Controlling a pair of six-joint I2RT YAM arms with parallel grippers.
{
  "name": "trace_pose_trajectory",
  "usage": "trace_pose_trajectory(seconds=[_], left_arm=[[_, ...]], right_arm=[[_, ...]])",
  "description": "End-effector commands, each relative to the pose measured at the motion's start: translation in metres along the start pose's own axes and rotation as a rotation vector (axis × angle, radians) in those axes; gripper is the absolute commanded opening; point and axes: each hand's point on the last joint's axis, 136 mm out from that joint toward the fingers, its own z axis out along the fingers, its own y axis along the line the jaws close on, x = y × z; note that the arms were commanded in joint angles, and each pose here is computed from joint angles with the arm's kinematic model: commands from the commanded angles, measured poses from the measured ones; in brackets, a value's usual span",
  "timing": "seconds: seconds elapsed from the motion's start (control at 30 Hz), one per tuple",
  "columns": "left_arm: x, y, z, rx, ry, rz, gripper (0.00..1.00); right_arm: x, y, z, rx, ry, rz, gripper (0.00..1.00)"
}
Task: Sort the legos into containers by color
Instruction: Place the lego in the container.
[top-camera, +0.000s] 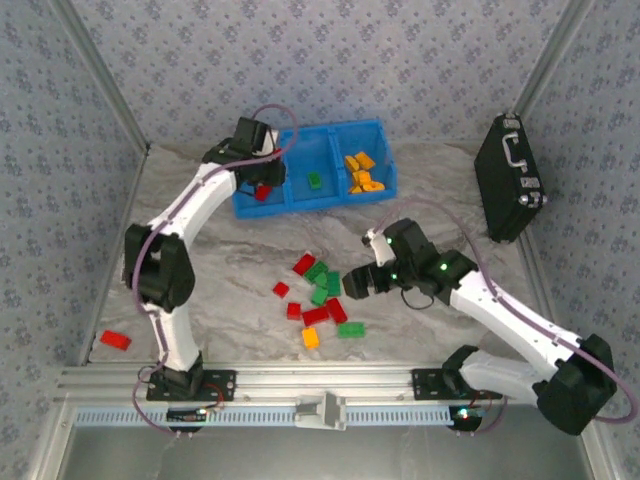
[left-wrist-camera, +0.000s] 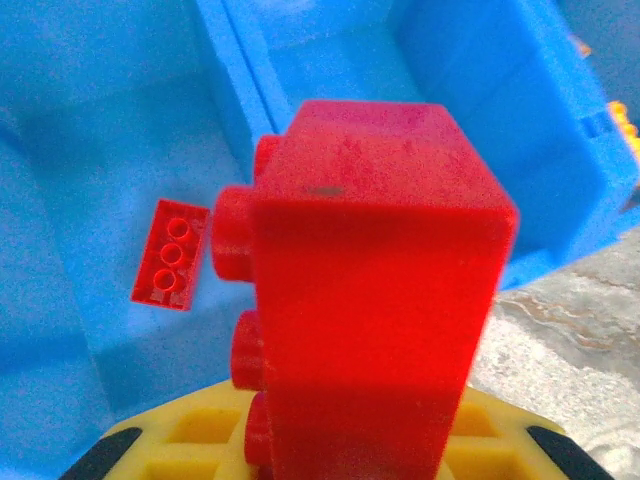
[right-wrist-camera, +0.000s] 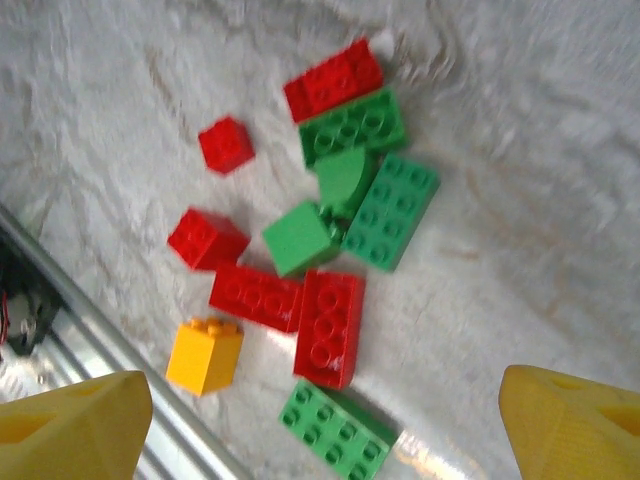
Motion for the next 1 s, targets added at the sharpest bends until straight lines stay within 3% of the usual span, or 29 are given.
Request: trace_pose_trajectory(seconds=[0.0, 0.23, 0.4, 0.6, 0.83, 0.97], left_arm=[[0.000, 0.008, 0.007, 0.006, 0.061, -0.050, 0.07], [0.003, 0.029, 0.035, -0.015, 0.126, -0.100, 0.09], [0.006, 0.038, 0.051, -0.011, 0.156, -0.130, 0.14], [0.019, 0.041, 0.067, -0.017, 0.205, -0.135, 0.27], [0.025, 0.047, 0.071, -0.035, 0.232, -0.139, 0.55], [0.022, 0.047, 0.068, -0.033, 0.224, -0.131, 0.58]], right_arm=[[0.041, -0.001, 0.004, 0.028, 0.102, 0.044, 0.91], [0.063, 0.019, 0.004, -0.028, 0.087, 0.033, 0.92], [0.071, 0.014, 0.010, 0.029, 0.117, -0.034, 0.92], [0.077, 0.020, 0.019, 0.023, 0.147, -0.122, 0.93], [0.089, 0.022, 0.033, 0.034, 0.229, -0.166, 0.94], [0.089, 0.018, 0.045, 0.082, 0.275, -0.217, 0.94]])
